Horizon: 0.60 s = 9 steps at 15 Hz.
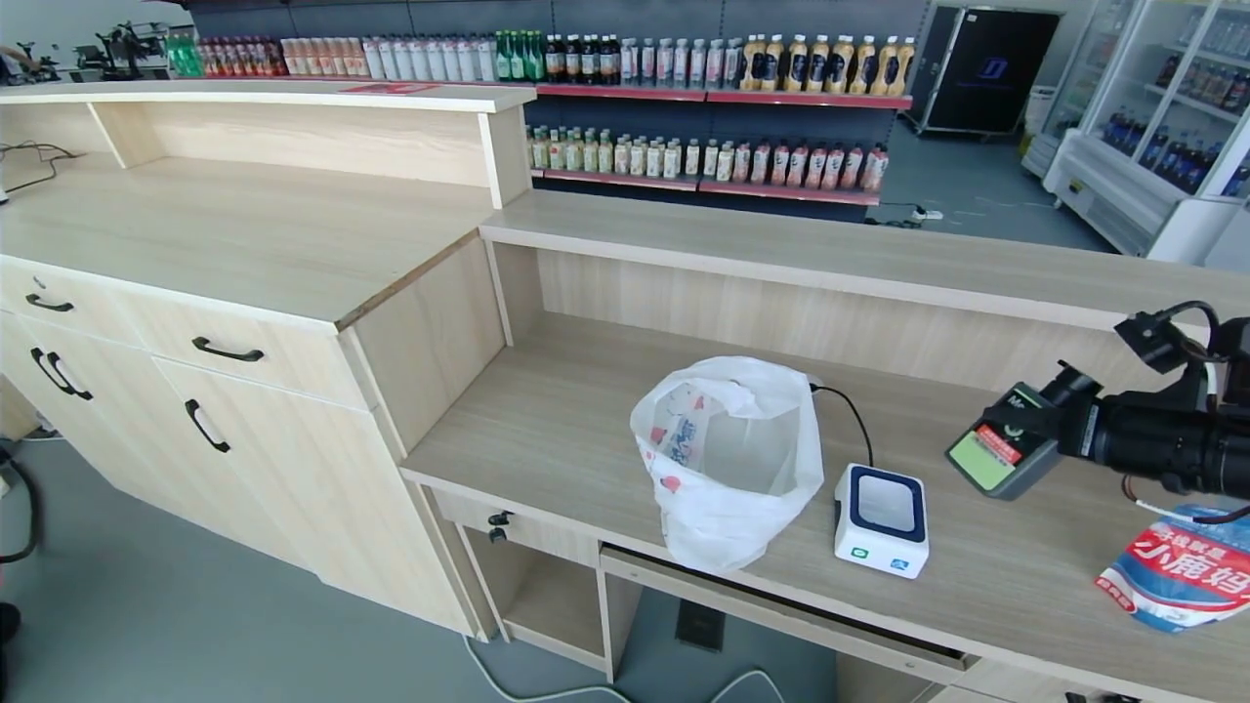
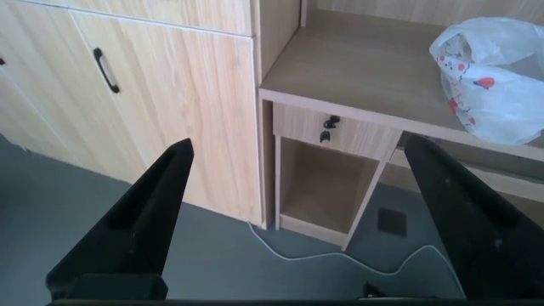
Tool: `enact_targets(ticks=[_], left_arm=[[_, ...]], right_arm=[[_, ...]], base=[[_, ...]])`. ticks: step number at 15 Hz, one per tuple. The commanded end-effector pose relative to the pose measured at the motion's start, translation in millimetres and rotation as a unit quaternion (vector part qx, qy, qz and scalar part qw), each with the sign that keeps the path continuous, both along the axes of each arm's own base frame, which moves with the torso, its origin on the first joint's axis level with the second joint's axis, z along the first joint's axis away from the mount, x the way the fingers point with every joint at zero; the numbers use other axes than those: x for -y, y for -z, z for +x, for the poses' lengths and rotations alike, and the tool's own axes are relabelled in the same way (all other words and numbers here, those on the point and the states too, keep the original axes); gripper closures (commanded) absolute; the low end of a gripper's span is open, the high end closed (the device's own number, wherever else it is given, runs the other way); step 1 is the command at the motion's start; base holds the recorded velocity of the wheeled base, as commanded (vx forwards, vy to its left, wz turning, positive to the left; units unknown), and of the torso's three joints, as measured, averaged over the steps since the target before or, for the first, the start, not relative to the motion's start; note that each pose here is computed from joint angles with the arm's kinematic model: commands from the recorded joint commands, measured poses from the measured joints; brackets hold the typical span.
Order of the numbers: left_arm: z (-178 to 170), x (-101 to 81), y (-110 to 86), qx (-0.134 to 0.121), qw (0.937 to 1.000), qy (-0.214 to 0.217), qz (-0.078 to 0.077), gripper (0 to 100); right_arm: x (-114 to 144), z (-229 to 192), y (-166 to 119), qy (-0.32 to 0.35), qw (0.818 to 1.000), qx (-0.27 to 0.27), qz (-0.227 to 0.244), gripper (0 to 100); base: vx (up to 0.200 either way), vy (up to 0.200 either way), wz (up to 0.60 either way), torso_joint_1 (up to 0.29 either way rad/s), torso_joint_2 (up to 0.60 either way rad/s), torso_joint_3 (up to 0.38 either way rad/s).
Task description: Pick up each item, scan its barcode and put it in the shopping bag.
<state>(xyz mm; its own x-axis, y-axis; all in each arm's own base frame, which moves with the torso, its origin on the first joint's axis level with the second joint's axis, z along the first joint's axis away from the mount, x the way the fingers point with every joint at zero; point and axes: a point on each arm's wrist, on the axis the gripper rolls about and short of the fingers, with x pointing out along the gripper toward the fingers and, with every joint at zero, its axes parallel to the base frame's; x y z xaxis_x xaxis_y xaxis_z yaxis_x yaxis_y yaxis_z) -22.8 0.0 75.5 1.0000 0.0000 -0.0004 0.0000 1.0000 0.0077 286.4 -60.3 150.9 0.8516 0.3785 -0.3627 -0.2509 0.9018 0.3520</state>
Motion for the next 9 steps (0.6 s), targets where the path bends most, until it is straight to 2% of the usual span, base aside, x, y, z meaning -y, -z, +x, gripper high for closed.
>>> enact_targets(ticks=[1,5,9], left_arm=[[0.0,0.0,0.0,0.000,1.0000,0.000,0.000,0],[0.0,0.0,0.0,0.000,1.0000,0.000,0.000,0],[0.0,0.0,0.0,0.000,1.0000,0.000,0.000,0]], right_arm=[[2.4,0.9,11.2,-0.004,1.000,-0.014,-0.006,100],[4.2,6.3,28.4,-0.031,0.998,-0.016,-0.055,100],[6.3,6.7,32.6,-0.070,0.997,-0.008,-0.033,100]], base=[[0.000,0.000,0.00,0.000,0.00,0.000],[0.000,0.000,0.00,0.000,0.00,0.000],[0.000,0.000,0.00,0.000,0.00,0.000]])
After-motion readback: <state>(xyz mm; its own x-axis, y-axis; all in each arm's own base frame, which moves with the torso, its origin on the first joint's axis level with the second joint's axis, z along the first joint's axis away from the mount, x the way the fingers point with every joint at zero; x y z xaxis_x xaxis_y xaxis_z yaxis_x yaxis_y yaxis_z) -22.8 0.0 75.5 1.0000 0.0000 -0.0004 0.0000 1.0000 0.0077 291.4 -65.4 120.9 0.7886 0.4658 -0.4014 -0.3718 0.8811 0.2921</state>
